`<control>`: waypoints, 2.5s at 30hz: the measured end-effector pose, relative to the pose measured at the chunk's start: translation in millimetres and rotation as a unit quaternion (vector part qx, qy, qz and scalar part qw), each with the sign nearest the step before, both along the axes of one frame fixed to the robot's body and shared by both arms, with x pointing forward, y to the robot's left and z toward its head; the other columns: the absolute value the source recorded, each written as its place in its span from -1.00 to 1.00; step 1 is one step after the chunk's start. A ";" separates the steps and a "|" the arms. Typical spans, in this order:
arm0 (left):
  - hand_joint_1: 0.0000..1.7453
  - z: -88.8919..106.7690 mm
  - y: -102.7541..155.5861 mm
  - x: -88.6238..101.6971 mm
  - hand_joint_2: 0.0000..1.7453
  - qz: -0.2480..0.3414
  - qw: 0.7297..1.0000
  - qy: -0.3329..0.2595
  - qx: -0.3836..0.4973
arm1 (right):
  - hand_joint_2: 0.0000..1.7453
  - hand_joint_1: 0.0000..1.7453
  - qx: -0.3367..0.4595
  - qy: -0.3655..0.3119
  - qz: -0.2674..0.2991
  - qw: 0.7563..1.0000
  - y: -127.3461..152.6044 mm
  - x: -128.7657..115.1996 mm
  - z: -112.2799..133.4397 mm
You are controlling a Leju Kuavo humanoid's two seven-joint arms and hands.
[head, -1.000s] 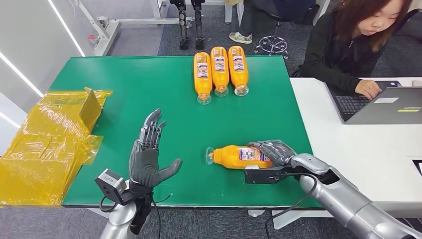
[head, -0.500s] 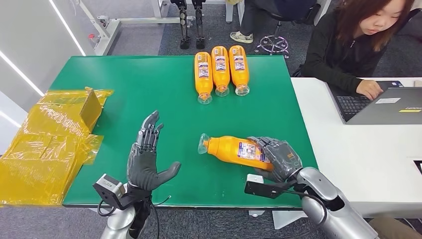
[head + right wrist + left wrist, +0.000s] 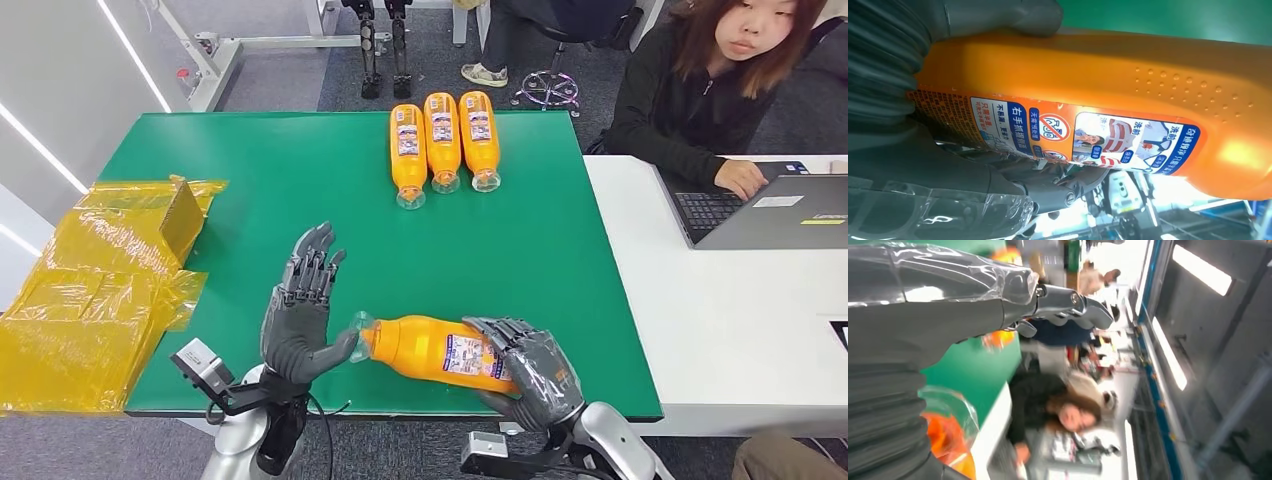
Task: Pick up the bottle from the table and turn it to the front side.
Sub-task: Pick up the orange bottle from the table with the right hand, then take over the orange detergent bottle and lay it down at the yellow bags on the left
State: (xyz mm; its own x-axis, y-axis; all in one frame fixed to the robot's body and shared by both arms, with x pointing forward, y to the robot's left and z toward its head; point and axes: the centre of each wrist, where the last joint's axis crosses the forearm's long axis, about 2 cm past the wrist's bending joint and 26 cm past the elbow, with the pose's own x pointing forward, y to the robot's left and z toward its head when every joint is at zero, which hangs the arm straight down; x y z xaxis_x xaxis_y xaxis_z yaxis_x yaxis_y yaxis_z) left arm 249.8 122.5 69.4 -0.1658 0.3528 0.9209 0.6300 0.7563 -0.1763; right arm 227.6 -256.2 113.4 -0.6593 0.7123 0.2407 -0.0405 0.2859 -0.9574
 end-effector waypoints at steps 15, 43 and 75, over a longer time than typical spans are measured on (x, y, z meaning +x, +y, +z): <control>-1.00 -6.6 -10.4 -7.7 1.00 -0.113 0.982 0.073 -0.131 | 1.00 1.00 0.042 -0.040 0.025 0.998 27.9 -10.1 4.1; -0.11 1.2 -30.4 -9.9 1.00 -0.158 0.979 0.061 -0.113 | 1.00 1.00 0.096 -0.073 0.033 0.992 85.0 -29.7 40.2; 1.00 11.3 -32.7 6.2 1.00 -0.143 0.984 0.041 -0.100 | 1.00 -1.00 0.112 -0.032 0.033 0.993 105.4 -26.1 50.5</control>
